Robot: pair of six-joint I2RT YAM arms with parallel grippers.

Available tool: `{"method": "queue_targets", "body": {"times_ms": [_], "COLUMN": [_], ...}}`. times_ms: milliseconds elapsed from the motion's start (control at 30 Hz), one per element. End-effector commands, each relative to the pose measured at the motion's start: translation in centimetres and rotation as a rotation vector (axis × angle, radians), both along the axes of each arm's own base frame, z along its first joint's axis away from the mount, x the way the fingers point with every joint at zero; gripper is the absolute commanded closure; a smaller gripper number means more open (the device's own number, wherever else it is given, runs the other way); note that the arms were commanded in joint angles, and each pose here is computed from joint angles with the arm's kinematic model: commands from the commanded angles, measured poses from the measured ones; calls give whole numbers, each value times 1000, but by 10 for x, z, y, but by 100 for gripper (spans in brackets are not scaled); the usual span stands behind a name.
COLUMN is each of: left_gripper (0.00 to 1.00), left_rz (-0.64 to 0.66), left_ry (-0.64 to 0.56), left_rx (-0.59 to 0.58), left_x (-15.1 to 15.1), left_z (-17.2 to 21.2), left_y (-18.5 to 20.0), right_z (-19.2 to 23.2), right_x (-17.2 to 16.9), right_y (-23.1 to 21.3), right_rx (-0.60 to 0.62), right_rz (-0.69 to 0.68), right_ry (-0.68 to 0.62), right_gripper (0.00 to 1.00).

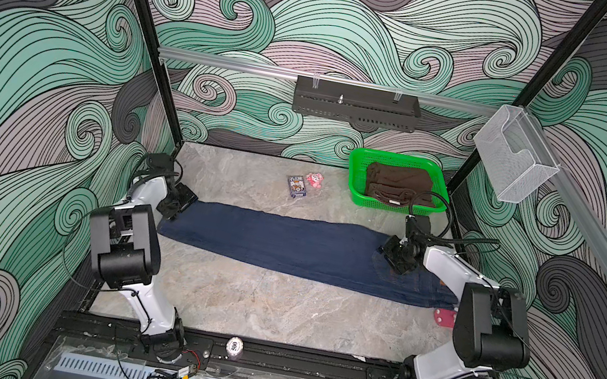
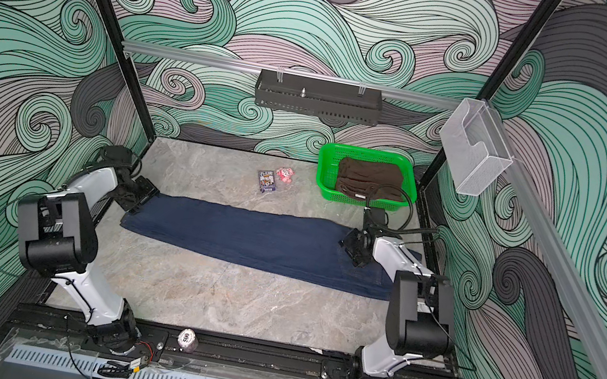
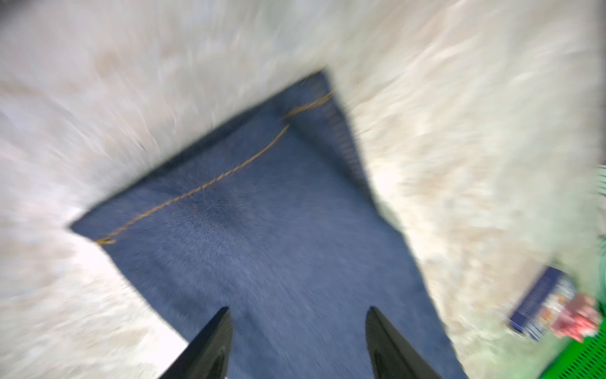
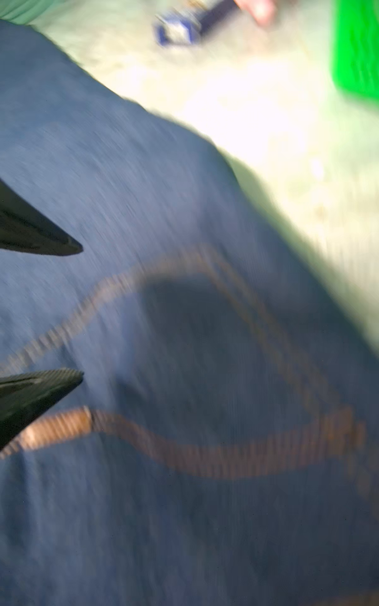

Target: Fold and stack the trousers

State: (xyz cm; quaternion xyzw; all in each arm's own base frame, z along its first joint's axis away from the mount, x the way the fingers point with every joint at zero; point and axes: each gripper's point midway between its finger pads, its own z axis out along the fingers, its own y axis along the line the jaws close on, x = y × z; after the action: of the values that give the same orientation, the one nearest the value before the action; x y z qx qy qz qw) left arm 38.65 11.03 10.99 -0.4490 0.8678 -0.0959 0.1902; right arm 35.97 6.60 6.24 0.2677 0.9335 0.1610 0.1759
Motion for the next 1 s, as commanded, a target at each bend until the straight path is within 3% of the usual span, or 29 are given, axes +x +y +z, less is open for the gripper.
{"method": "queue_targets", "body": {"times_ms": [0, 200, 367, 533, 967], "left_gripper": [30, 30, 30, 30, 25], "left_rz": [-56, -117, -100, -104, -219], "left_ry": [-27, 53, 187, 185, 197], "left_rx": [111, 122, 57, 44, 106], "left_x": [-8, -10, -18, -13, -4], "left_z": [48, 34, 4, -3, -13], "left_y": [13, 20, 28, 35, 65], "right_z": [30, 24, 0, -16, -44], "right_x": [4, -1, -7, -9, -15], "right_y": [29, 60, 51, 32, -5], "right_rx": [-16, -17, -83, -170, -178], "right_rz": [139, 252, 279, 268, 156], "right_ry": [-91, -69, 15, 69, 163], "right_gripper": [43, 43, 43, 43, 43]}}
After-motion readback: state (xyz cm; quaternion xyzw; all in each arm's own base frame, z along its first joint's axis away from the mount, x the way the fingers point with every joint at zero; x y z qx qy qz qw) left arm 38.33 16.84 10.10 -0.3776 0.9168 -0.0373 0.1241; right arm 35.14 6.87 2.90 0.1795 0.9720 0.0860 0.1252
